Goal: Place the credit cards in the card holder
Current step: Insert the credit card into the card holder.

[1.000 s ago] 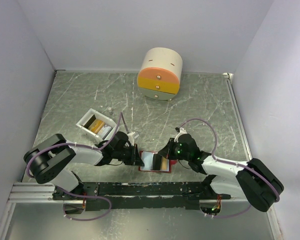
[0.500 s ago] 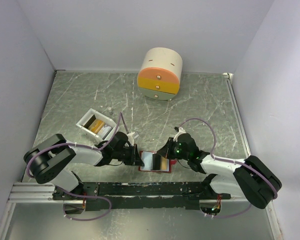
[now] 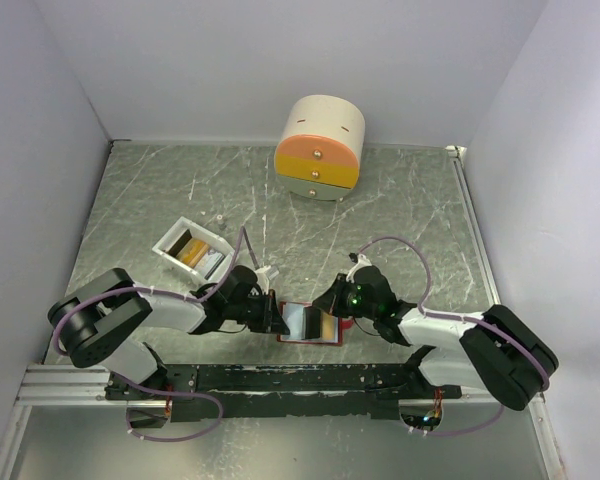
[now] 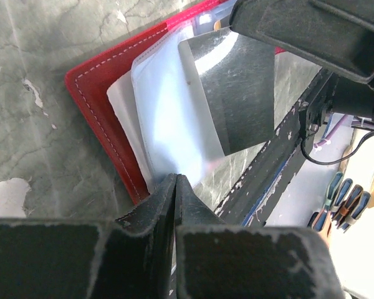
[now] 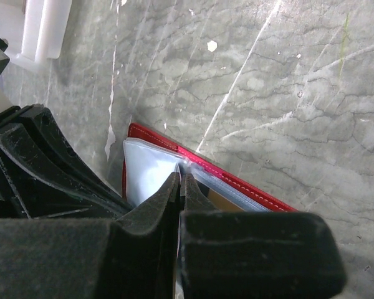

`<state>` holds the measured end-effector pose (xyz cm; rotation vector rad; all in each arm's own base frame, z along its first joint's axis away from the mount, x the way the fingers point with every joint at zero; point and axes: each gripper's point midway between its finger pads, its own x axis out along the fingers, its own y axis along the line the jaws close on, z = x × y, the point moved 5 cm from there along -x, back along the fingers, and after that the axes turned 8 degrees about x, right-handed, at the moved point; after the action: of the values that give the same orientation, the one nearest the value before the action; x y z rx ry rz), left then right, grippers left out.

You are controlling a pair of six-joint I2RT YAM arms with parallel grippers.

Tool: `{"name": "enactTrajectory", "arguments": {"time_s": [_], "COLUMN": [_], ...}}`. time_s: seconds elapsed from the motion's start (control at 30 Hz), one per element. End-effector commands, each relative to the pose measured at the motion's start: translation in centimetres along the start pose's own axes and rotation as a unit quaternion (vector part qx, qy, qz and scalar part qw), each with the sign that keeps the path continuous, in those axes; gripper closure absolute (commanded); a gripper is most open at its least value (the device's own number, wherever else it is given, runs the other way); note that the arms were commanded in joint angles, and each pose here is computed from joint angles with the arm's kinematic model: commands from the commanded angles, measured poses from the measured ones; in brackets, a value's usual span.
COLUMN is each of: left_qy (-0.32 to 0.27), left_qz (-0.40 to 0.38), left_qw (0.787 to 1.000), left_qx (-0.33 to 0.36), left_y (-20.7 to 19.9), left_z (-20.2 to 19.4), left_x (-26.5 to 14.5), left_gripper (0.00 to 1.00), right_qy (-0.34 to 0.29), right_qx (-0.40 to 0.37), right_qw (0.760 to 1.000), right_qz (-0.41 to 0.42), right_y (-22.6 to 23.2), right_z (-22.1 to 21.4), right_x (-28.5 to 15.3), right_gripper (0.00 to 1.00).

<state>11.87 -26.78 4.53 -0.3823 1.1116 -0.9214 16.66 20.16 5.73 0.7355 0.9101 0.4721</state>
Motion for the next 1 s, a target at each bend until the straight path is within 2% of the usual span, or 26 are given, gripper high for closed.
{"name": "enactTrajectory", "arguments": {"time_s": [0.0, 0.2, 0.4, 0.47, 0.6, 0.7, 0.8, 0.97], "left_qy": [0.022, 0.024, 0.012, 0.014, 0.015, 0.015, 0.014, 0.017], "left_qz": [0.024, 0.029, 0.042, 0.047, 0.050, 0.049, 0.049, 0.045], "left_qw": [0.999, 0.999, 0.999, 0.999, 0.999, 0.999, 0.999, 0.999], "left_qx": [-0.005, -0.008, -0.006, -0.004, -0.004, -0.002, -0.001, 0.000], "left_y": [1.1, 1.0, 1.1, 1.1, 1.2, 1.2, 1.1, 0.9], "left_z": [-1.8, -2.1, -2.0, -2.0, -2.0, -2.0, -1.8, -1.8], "left_x": [0.0, -0.1, -0.4, -0.4, -0.5, -0.5, -0.4, -0.3], "left_gripper": [0.88, 0.87, 0.87, 0.87, 0.87, 0.86, 0.86, 0.84], "right_qy": [-0.023, -0.039, -0.025, -0.011, -0.010, -0.001, 0.015, 0.040], "right_qx": [0.008, 0.022, 0.032, 0.020, -0.002, -0.008, -0.007, 0.006], "right_qw": [1.000, 0.999, 0.999, 0.999, 0.997, 0.993, 0.991, 0.990], "right_qz": [-0.001, 0.001, -0.014, -0.032, -0.078, -0.120, -0.135, -0.132], "right_y": [0.0, 0.0, -0.6, -0.8, -0.8, -1.2, -1.2, -0.9], "right_z": [0.7, 0.9, 0.4, 0.3, 1.2, 1.3, 1.0, 0.1], "right_x": [0.3, 0.1, 0.3, 0.3, -0.2, -1.0, -1.6, -2.4], "right_gripper": [1.00, 1.00, 1.00, 0.92, 0.68, 0.57, 0.55, 0.59]}}
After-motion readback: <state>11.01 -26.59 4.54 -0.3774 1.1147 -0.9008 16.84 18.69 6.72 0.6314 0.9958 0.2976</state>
